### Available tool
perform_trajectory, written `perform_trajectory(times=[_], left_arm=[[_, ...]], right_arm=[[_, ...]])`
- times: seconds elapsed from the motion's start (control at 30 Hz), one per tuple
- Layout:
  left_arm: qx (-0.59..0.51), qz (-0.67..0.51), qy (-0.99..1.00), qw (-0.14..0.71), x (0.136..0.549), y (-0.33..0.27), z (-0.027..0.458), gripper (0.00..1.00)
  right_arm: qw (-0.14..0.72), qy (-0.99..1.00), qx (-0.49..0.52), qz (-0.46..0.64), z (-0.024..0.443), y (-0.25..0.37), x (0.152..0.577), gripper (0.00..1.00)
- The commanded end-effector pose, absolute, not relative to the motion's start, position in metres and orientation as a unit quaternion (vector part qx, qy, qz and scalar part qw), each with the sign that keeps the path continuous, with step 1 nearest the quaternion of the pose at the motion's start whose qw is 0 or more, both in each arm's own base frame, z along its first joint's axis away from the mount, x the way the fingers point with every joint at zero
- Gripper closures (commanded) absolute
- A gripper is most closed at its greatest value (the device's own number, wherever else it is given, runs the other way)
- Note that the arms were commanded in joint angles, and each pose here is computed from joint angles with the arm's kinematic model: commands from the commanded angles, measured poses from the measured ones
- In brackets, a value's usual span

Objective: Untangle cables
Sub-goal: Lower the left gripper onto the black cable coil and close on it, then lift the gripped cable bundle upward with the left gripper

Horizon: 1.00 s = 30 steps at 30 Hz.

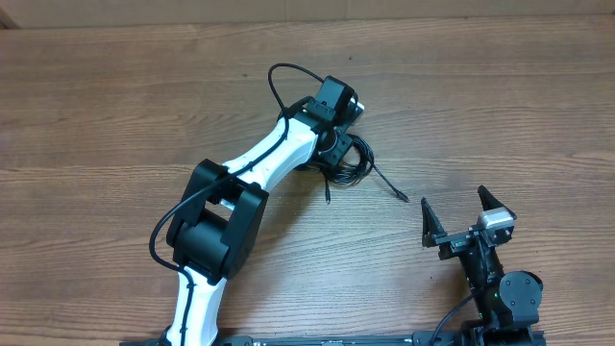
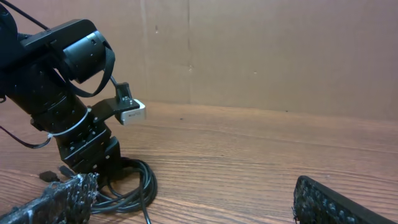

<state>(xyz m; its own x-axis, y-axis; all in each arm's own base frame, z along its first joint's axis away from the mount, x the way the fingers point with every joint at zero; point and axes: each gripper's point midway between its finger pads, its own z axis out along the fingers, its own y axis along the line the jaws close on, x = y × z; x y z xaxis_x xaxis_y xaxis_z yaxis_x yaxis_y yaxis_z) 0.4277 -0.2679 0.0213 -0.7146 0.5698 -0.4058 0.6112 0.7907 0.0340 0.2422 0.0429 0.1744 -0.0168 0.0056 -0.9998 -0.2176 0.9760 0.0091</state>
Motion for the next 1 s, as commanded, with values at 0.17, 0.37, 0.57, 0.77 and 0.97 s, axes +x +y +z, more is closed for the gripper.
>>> perform_trajectory(times=[0.17, 0.37, 0.57, 0.77, 0.97], left_arm=[[0.318, -0.049, 0.932, 0.169, 0.414, -0.262, -0.001, 0.57], [0.319, -0.053, 0.932, 0.167, 0.413, -0.263, -0.002, 0.90], [0.319, -0.051, 0.932, 0.163, 0.413, -0.263, 0.010, 0.96], [0.320, -0.053, 0.925, 0.199, 0.424, -0.267, 0.063, 0.96], [0.355, -0.055, 0.896, 0.261, 0.426, -0.269, 0.134, 0.96]], right_arm=[[0.698, 0.708, -0.074, 0.081, 0.172, 0.043, 0.242, 0.00], [0.698, 0.708, -0.074, 0.082, 0.172, 0.043, 0.242, 0.00], [0.698, 0.708, -0.074, 0.082, 0.172, 0.043, 0.242, 0.00], [0.698, 0.708, -0.074, 0.082, 0.172, 0.043, 0.242, 0.00], [0.698, 0.708, -0.074, 0.082, 0.172, 0.043, 0.242, 0.00]])
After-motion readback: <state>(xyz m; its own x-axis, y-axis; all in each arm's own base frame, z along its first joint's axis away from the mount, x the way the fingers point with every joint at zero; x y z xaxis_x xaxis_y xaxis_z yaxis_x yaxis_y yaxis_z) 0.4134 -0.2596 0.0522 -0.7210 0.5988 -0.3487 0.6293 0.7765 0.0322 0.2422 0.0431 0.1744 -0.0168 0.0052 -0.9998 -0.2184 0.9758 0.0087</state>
